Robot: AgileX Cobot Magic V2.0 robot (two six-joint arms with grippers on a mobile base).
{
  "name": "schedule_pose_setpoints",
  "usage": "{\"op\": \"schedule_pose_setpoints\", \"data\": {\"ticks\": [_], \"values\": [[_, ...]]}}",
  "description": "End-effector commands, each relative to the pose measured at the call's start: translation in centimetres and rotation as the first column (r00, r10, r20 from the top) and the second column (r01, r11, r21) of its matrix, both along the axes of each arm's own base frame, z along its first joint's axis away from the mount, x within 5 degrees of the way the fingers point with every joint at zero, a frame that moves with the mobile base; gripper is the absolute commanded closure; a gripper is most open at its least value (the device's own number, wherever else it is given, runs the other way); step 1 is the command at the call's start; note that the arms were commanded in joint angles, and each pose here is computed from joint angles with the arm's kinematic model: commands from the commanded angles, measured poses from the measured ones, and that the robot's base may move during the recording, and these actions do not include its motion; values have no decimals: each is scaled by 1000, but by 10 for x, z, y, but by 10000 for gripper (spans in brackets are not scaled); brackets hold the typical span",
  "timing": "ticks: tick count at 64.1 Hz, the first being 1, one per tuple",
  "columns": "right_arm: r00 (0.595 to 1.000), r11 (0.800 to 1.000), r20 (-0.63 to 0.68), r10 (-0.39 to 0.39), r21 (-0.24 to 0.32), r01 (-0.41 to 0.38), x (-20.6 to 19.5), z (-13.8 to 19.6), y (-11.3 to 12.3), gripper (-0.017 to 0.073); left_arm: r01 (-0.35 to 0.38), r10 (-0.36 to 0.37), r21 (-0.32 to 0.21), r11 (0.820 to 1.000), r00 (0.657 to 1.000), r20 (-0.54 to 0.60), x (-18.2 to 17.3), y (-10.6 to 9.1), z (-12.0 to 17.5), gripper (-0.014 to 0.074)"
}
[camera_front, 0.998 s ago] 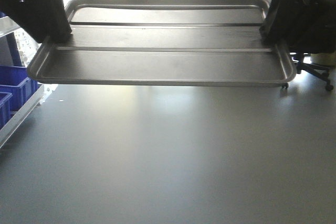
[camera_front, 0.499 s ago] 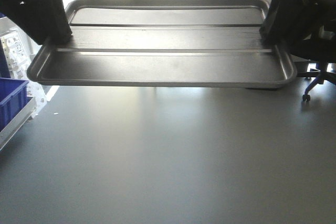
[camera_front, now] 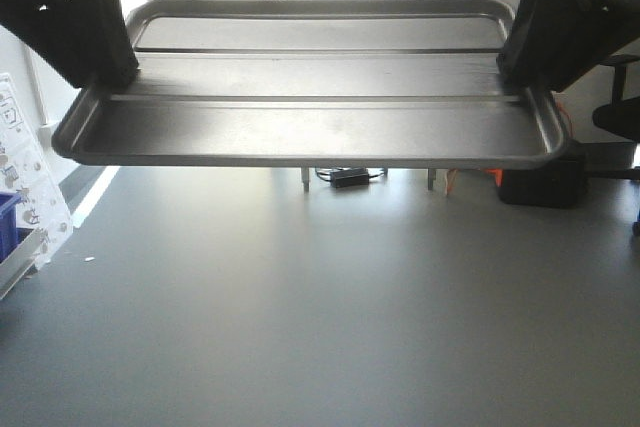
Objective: Grab silver tray and stack on right shelf
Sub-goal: 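Hold the tray level with both grippers while the base drives away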
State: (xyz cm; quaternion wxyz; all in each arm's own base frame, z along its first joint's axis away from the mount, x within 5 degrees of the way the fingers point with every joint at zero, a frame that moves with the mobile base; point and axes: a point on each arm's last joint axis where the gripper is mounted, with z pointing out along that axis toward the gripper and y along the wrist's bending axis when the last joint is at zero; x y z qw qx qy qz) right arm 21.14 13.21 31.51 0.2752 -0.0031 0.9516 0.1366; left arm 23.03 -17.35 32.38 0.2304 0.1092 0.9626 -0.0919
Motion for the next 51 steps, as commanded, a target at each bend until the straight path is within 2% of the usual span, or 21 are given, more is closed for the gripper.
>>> {"op": "schedule_pose_setpoints", "data": {"ticks": [1,51], "values": [[993,1000,113,17,18,-19,2,21,-3,503,15,-14,-23,1000,998,65,-3,2,18,687],[993,1000,115,17,19,-19,2,21,-2,503,15,-14,-21,1000,998,63,-2,2,18,687]]}}
